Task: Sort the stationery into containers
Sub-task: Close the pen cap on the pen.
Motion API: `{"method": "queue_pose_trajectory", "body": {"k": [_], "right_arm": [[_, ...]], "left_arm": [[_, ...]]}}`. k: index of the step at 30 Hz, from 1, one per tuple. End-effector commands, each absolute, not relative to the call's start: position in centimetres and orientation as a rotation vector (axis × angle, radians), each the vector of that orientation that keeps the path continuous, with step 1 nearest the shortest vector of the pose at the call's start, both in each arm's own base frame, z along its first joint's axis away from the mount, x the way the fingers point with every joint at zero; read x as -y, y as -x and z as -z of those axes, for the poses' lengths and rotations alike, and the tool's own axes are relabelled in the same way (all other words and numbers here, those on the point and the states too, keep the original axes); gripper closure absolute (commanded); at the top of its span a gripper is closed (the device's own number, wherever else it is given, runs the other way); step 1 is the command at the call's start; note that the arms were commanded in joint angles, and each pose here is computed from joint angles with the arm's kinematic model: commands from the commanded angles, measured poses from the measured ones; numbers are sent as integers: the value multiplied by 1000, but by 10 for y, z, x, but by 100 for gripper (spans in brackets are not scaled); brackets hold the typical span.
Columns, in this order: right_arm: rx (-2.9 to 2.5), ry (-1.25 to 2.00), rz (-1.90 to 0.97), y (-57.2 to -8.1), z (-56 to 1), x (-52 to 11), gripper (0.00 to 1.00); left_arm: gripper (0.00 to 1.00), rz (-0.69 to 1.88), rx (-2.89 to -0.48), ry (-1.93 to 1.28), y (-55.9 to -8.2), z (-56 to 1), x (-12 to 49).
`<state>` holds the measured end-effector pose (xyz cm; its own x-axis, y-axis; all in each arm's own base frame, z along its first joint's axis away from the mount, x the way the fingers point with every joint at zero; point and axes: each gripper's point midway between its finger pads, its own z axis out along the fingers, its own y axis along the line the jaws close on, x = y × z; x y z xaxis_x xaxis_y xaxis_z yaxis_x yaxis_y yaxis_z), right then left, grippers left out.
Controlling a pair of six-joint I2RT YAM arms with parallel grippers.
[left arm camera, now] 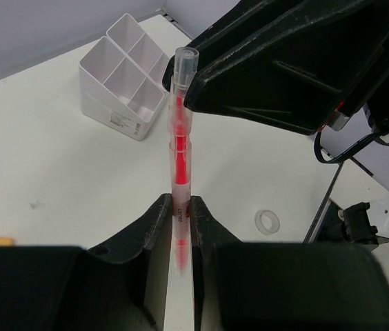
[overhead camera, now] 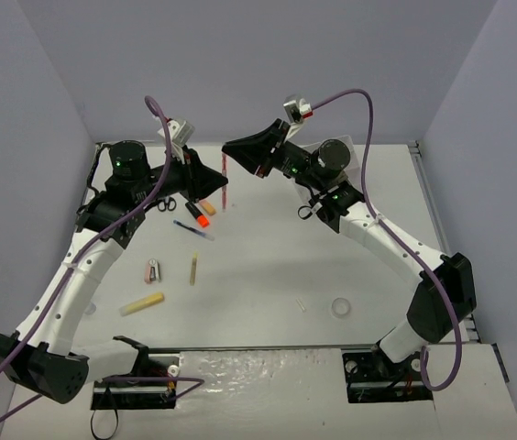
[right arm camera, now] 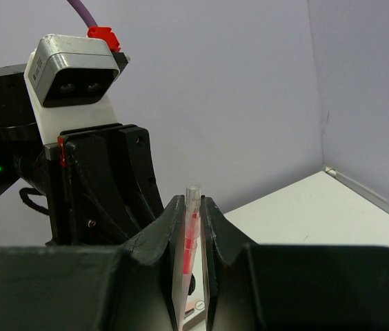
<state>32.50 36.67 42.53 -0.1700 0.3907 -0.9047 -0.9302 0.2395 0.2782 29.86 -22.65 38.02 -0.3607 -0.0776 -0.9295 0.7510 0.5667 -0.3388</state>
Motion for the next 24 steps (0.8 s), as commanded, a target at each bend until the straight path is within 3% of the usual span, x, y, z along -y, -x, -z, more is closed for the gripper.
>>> {"method": "queue_pose_trajectory", "body": {"k": [1, 24], "right_arm": [[-1260, 714, -1375, -302, -400, -386, 100], [-1480, 754, -1215, -300, -317, -389, 100]], "left_arm": [[100, 889, -1409, -604, -300, -461, 221], [100, 811, -1392, -585, -309, -467, 201]]}}
